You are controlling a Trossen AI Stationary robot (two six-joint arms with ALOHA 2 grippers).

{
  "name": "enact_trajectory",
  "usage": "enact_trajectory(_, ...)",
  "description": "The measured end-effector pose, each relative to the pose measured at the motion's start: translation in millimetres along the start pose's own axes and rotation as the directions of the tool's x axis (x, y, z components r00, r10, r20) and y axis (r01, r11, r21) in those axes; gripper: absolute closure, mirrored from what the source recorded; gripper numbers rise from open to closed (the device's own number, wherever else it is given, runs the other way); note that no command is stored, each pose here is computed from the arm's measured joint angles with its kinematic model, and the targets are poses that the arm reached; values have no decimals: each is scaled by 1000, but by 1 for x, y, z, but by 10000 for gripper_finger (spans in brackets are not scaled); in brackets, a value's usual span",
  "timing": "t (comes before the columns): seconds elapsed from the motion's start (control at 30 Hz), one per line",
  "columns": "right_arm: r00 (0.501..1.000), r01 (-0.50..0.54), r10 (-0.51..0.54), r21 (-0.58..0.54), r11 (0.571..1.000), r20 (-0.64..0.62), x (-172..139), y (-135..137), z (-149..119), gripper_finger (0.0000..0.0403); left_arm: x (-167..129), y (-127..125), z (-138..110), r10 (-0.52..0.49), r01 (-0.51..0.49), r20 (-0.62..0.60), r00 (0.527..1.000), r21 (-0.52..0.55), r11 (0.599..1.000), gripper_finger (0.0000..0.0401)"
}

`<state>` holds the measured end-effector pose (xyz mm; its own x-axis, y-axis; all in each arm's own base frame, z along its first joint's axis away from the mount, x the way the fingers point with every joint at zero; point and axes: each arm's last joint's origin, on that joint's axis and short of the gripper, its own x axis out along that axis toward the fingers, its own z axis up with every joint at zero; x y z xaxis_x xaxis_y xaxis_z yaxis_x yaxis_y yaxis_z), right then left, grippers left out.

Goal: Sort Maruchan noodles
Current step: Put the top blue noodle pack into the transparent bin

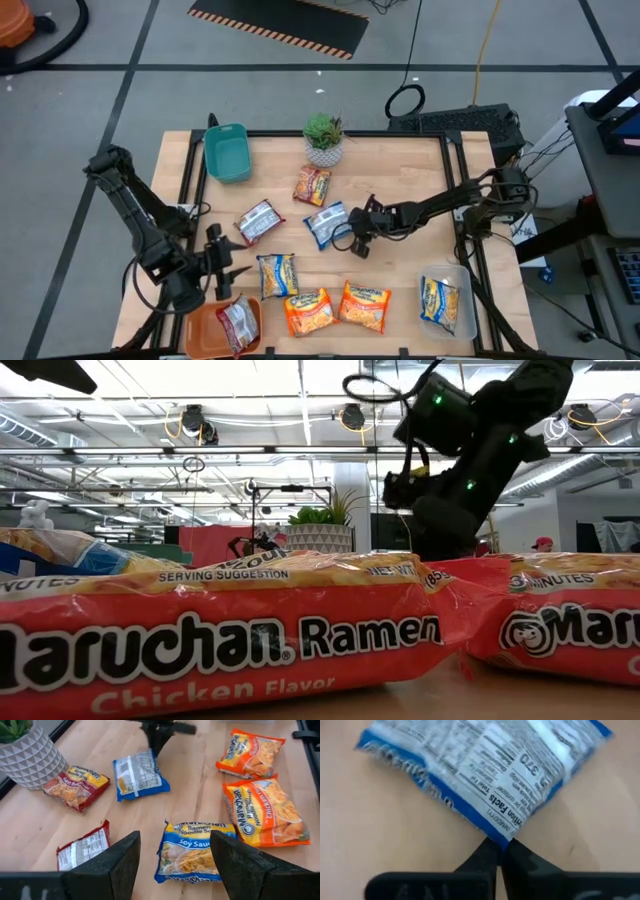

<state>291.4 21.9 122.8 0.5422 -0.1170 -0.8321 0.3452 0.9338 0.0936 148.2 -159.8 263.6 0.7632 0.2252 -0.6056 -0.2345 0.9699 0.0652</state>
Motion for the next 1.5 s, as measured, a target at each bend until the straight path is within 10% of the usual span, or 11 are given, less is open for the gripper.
enact_trajectory(0.6, 889, 145, -100, -68, 987, 446, -98, 39, 12, 403, 7, 5, 5, 41, -41, 1, 999, -8, 999, 158)
enact_trajectory(1.0, 788, 66, 151, -326, 943, 597, -130, 75, 11, 403, 7, 4, 6, 36, -36, 12, 999, 27, 999, 158)
enact_trajectory(1.5, 614, 145, 384, -577, 804, 689, -176, 119, 9, 403, 0, -36, 45, -365, 327, 247, 898, 184, 927, 158)
